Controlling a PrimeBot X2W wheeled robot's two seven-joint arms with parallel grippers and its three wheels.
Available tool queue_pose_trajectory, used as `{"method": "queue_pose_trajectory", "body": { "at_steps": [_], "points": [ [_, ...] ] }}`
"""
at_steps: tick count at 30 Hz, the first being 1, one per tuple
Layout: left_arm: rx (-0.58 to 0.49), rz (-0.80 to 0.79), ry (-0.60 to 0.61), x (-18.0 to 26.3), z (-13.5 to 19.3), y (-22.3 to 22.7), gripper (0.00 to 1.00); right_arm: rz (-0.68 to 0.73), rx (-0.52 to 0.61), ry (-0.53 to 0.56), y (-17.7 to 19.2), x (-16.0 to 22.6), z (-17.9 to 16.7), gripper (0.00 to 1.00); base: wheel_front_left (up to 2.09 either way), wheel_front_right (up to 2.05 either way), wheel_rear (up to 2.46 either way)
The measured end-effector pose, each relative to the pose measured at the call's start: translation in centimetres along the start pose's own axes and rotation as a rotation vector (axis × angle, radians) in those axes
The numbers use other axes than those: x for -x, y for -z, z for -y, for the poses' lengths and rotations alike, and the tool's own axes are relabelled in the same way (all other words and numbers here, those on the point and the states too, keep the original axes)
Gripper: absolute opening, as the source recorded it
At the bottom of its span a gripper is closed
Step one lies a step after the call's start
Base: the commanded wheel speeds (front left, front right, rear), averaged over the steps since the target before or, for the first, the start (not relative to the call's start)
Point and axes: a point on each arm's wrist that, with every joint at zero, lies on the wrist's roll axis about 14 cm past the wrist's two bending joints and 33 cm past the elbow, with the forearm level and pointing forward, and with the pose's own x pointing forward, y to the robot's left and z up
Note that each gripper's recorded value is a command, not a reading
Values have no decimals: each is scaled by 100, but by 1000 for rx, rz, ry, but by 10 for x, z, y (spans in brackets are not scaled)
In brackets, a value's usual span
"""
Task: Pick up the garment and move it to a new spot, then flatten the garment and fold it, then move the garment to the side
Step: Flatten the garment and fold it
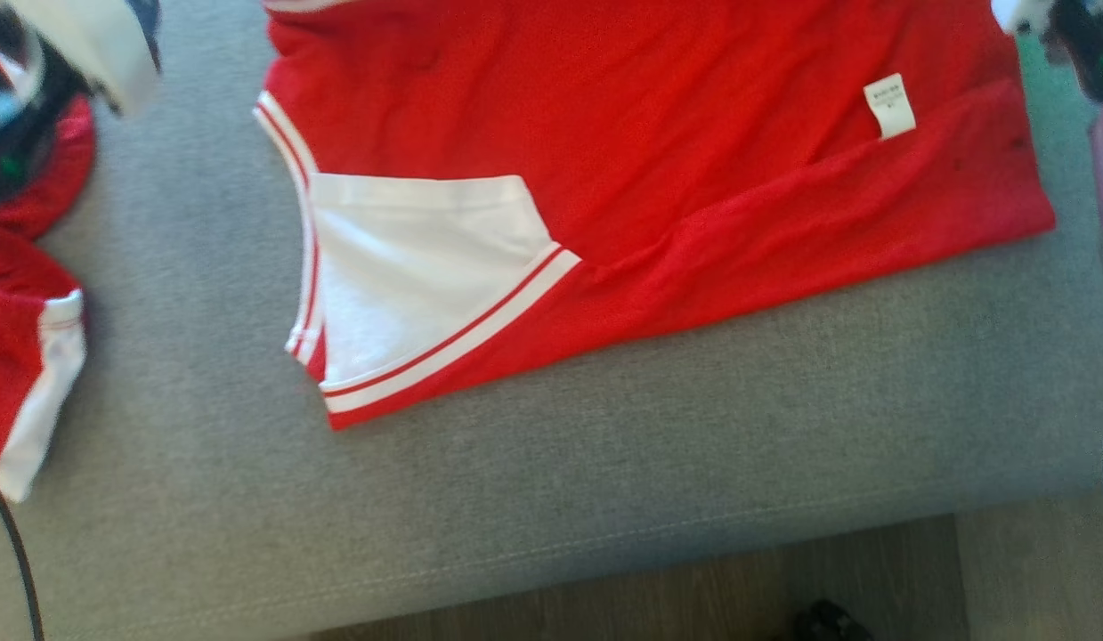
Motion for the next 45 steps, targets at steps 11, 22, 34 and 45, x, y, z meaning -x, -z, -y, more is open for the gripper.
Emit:
{"method": "queue_pose_trajectory", "body": {
  "at_steps": [11,22,34,45],
  "points": [
    [103,26,-12,68,38,-12,0,-6,14,-34,13,25,10,0,0,0,0],
    [259,-45,-1,117,95,13,0,-111,24,-43,68,57,27,0,0,0,0],
    [420,-164,-7,140,146,63,0,-200,16,-40,106,87,26,0,0,0,0],
    [520,-123,-169,140,148,65,100,-26,-62,19,90,109,25,100,0,0,0]
  ]
}}
